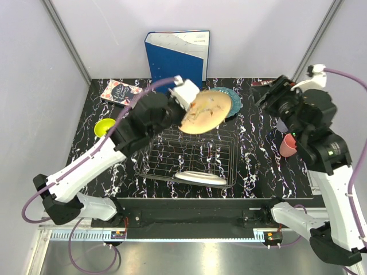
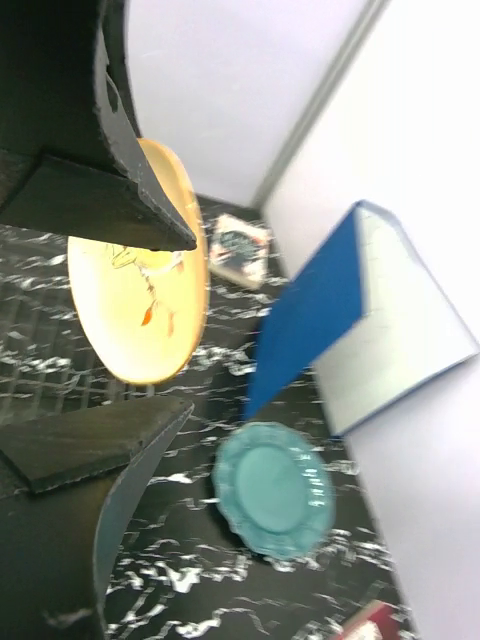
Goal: Unload the mixed dishes from the dish rack
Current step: Pick up the plate from the dish rack, then place the plate at the center of the board.
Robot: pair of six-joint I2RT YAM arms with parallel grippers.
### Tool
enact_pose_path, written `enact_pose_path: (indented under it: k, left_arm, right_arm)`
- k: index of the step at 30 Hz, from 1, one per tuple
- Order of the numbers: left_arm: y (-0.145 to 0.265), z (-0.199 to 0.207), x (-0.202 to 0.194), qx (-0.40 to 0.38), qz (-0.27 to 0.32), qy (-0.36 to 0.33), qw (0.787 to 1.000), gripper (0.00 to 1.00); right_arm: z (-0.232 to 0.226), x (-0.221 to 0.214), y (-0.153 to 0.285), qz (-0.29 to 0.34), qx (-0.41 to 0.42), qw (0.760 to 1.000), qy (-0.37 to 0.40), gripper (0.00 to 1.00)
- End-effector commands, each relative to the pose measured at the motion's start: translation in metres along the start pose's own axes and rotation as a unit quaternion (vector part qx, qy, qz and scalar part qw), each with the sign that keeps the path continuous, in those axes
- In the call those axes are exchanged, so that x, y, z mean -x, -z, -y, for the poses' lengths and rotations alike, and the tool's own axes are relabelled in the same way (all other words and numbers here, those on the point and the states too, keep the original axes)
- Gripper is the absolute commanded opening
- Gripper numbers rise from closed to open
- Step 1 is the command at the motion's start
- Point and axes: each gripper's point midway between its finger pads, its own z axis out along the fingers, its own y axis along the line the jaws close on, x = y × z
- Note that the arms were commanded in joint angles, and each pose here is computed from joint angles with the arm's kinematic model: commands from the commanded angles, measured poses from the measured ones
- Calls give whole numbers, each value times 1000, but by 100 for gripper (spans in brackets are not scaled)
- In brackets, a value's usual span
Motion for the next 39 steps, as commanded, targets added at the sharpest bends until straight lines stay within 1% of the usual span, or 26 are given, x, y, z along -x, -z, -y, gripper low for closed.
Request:
enact_pose_path:
  k: [1, 2, 3, 4, 5, 6, 7, 8, 9, 10, 11, 12, 13, 14, 15, 16, 17, 18, 20, 22, 24, 26, 27, 37, 38, 39]
  left_arm:
    - [18, -70, 61, 96, 86, 254, 958, 0]
    - [17, -78, 59, 96, 83, 291, 948, 0]
    - [10, -87, 48, 75, 73, 329, 939, 0]
    - [6, -86, 44, 61, 69, 396, 914, 0]
    - [0, -87, 31, 57, 55, 426, 901, 0]
    - [-1, -88, 33, 24, 61, 450, 891, 0]
    - [-3, -85, 33, 4, 63, 496, 866, 0]
    - [-10, -79, 16, -10, 48, 526, 849, 0]
    - [-4, -82, 32, -56, 86, 541, 835, 0]
    - [-3, -79, 34, -80, 88, 594, 796, 0]
    - [-9, -72, 17, -94, 75, 621, 775, 0]
    - [-3, -73, 31, -130, 104, 624, 763, 0]
    - [-2, -69, 35, -152, 106, 656, 731, 0]
    - [-3, -61, 30, -171, 99, 668, 718, 0]
    - [-2, -61, 36, -184, 109, 672, 709, 0]
    - [1, -59, 41, -199, 109, 691, 687, 0]
    - [3, -55, 42, -212, 110, 694, 679, 0]
    - [7, -54, 47, -216, 114, 695, 677, 0]
    - [13, -52, 54, -211, 116, 684, 689, 0]
    - [13, -49, 50, -205, 104, 683, 694, 0]
    - [15, -45, 49, -207, 100, 684, 693, 0]
    - [14, -42, 45, -200, 89, 679, 701, 0]
    - [14, -40, 45, -199, 88, 674, 706, 0]
    - [8, -26, 44, -209, 70, 661, 718, 0]
    - [7, -24, 43, -210, 67, 661, 717, 0]
    - [7, -23, 43, -211, 67, 659, 719, 0]
  right_arm:
    - [0, 31, 14, 44, -23, 999, -4, 67]
    - [-1, 28, 13, 39, -21, 999, -14, 67]
    - [-2, 26, 14, 33, -19, 999, -18, 66]
    - [-3, 21, 13, 24, -13, 999, -20, 66]
    - [-4, 18, 12, 18, -10, 999, -25, 65]
    - [-4, 14, 11, 10, -10, 1000, -26, 65]
    - [-7, 9, 11, -2, 0, 1000, -30, 65]
    - [-9, 5, 12, -9, 5, 999, -31, 65]
    - [-9, 1, 11, -17, 9, 999, -32, 65]
    - [-14, -4, 12, -30, 22, 999, -36, 65]
    - [-15, -7, 12, -37, 27, 998, -38, 66]
    - [-15, -12, 10, -46, 28, 998, -39, 66]
    - [-18, -18, 8, -59, 37, 997, -44, 66]
    - [-19, -22, 7, -68, 40, 996, -46, 67]
    - [-19, -29, 5, -78, 43, 995, -49, 68]
    - [-22, -35, 4, -91, 50, 993, -60, 68]
    - [-23, -39, 2, -99, 53, 992, -63, 68]
    - [-23, -44, 0, -106, 56, 990, -67, 68]
    - [-24, -53, -3, -124, 57, 987, -79, 69]
    - [-24, -67, -10, -151, 58, 983, -86, 70]
    - [-23, -79, -13, -175, 59, 978, -93, 70]
    - [-21, -89, -20, -190, 56, 975, -98, 70]
    - [-22, -91, -21, -191, 59, 974, -101, 70]
    - [-24, -104, -41, -202, 73, 971, -106, 69]
    - [-24, -105, -44, -198, 75, 972, -105, 68]
    - [-23, -105, -47, -195, 74, 973, -103, 61]
